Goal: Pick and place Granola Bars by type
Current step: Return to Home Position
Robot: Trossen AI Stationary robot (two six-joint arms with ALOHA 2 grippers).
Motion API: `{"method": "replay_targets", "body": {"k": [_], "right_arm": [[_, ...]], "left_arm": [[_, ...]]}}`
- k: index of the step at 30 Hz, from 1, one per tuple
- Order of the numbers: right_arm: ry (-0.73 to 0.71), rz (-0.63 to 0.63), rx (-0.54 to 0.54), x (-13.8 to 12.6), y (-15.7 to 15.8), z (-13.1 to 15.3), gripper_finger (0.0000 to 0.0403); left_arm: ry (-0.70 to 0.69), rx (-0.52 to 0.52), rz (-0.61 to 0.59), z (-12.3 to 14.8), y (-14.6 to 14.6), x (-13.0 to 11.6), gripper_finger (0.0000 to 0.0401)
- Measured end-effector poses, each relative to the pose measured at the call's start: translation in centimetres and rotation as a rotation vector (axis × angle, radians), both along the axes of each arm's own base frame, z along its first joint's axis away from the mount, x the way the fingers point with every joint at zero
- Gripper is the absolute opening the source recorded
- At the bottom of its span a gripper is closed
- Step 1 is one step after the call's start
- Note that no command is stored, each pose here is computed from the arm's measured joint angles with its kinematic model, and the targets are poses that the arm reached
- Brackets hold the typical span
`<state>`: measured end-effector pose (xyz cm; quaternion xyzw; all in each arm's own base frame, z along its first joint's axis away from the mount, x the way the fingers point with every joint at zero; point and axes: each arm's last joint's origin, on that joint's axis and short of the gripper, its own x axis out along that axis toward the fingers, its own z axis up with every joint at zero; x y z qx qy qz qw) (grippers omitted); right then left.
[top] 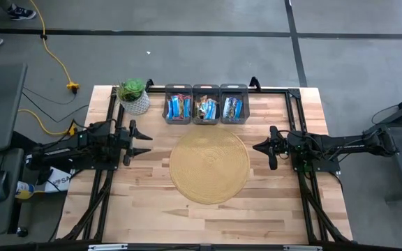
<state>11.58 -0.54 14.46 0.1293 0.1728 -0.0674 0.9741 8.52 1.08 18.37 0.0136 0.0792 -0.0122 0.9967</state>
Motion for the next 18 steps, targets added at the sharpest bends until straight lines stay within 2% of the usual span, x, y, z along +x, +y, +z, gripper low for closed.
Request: {"method": "replay_targets", "body": {"k": [18], "right_arm": [[0.000,0.000,0.000,0.00,0.00,0.00,0.0000]], "left_arm": [[-0.045,-0.006,0.016,0.45,0.07,0.08,0.0214]]}}
